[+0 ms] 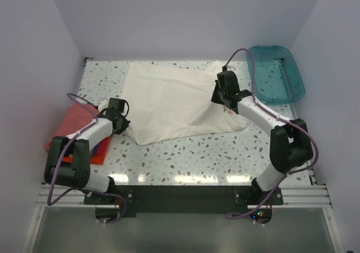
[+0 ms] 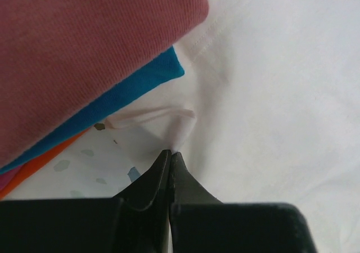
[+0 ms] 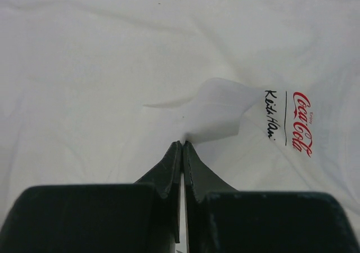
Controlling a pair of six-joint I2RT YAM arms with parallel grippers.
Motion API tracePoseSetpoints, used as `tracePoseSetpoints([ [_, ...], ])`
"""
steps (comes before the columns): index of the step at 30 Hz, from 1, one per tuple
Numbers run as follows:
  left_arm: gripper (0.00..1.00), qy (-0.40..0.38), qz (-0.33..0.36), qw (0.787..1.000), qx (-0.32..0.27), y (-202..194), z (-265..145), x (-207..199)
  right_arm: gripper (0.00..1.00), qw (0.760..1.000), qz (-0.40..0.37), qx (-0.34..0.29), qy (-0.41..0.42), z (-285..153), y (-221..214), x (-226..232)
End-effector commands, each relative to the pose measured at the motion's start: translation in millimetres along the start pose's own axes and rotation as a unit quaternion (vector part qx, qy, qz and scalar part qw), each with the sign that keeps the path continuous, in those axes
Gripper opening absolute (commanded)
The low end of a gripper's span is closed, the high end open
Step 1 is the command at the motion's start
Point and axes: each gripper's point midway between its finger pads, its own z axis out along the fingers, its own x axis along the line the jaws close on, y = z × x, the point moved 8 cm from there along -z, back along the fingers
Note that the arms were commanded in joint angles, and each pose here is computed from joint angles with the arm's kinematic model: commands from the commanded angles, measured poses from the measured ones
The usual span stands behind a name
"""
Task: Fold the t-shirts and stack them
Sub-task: Flatten the tshirt out
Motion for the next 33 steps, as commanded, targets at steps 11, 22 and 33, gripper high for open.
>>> tracePoseSetpoints([
  [11, 0.0, -0.037, -0.016, 0.998, -0.045, 12, -66, 24, 0.0, 0.998, 0.026, -0.041, 0.04, -109, -25, -39],
  [22, 0.0, -0.035, -0.027, 0.999, -0.01, -28, -74, 69, 0.0, 0.991, 0.09, 0.035, 0.097, -196, -130, -94],
  [33, 0.0, -0.036, -0.042, 0.998, 0.016, -39, -65, 70, 0.43, 0.971, 0.145, 0.111, 0.157, -208, -182, -102],
])
